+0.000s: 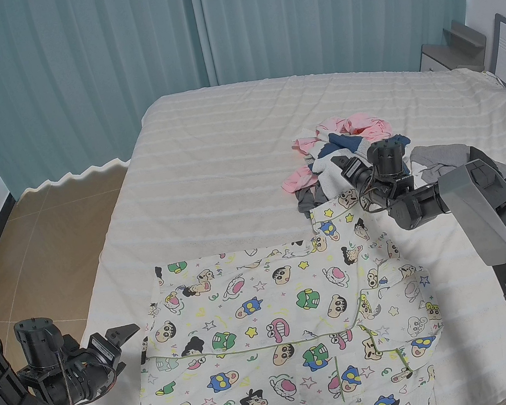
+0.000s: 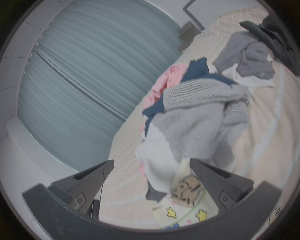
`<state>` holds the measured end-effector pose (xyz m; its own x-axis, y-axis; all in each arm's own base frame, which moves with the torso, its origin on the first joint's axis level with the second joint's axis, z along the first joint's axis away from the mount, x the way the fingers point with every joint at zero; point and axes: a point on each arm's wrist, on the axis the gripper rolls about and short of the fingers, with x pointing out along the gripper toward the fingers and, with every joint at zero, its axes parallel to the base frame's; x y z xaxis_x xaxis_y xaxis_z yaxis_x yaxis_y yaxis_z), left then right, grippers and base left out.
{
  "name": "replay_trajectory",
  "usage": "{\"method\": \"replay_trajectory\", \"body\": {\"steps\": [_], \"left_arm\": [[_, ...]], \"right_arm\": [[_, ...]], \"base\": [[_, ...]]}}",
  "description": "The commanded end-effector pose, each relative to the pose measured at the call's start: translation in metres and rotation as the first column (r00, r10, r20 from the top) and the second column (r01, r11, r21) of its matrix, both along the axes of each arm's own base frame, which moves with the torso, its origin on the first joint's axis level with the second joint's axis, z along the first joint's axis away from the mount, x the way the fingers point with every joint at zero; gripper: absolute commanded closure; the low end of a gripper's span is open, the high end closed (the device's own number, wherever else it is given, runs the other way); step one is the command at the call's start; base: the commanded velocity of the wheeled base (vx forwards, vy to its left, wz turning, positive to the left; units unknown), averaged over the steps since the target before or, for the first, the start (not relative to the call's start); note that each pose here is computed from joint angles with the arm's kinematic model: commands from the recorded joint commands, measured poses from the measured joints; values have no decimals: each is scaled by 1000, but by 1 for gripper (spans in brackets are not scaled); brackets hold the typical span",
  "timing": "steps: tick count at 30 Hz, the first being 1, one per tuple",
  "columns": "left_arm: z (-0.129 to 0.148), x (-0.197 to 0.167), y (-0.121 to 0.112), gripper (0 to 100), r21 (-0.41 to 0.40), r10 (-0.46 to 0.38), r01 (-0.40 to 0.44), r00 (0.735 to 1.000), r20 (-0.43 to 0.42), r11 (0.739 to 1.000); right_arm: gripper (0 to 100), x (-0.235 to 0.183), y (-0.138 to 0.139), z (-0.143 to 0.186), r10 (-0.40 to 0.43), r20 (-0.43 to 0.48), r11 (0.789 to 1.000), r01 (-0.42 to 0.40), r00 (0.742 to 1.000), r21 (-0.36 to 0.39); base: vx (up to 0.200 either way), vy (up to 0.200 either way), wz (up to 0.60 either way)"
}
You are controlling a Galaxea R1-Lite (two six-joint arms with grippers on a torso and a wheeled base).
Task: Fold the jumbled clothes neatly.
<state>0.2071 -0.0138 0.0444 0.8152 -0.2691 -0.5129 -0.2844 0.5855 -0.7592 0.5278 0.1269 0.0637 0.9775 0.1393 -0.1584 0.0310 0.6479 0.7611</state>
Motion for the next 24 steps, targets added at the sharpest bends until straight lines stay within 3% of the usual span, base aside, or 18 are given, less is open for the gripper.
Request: {"method": "replay_trajectory", "body": {"steps": [1,6,9,13,18,21,24], "left_arm": [[0,0,0,0,0,0,0,1000,-1,1000],[0,0,0,0,0,0,0,1000,-1,1000],[0,0,0,0,-1,0,0,1000,5,1000],[5,3,0,0,3,-9,9,998,57,1000],[13,21,-4,0,0,-41,41,990,138,999],[10,53,-2,0,165,-124,90,969,212,982],[-7,86,-2,0,310,-205,137,959,197,941]], "right_arm": [[0,4,-9,33,-35,65,999,35,997,11],[0,1,-27,34,-95,17,995,95,995,-1],[0,-16,-38,27,-113,-65,993,112,991,-28],[0,-56,-49,18,-89,-195,995,81,977,-52],[0,-91,-57,15,-52,-262,997,37,964,-61],[0,-118,-62,12,-12,-286,997,-12,958,-83],[0,-133,-63,8,-5,-270,995,-22,963,-98]], "base": [[0,0,0],[0,0,0],[0,0,0],[0,0,0],[0,0,0],[0,0,0],[0,0,0]]}}
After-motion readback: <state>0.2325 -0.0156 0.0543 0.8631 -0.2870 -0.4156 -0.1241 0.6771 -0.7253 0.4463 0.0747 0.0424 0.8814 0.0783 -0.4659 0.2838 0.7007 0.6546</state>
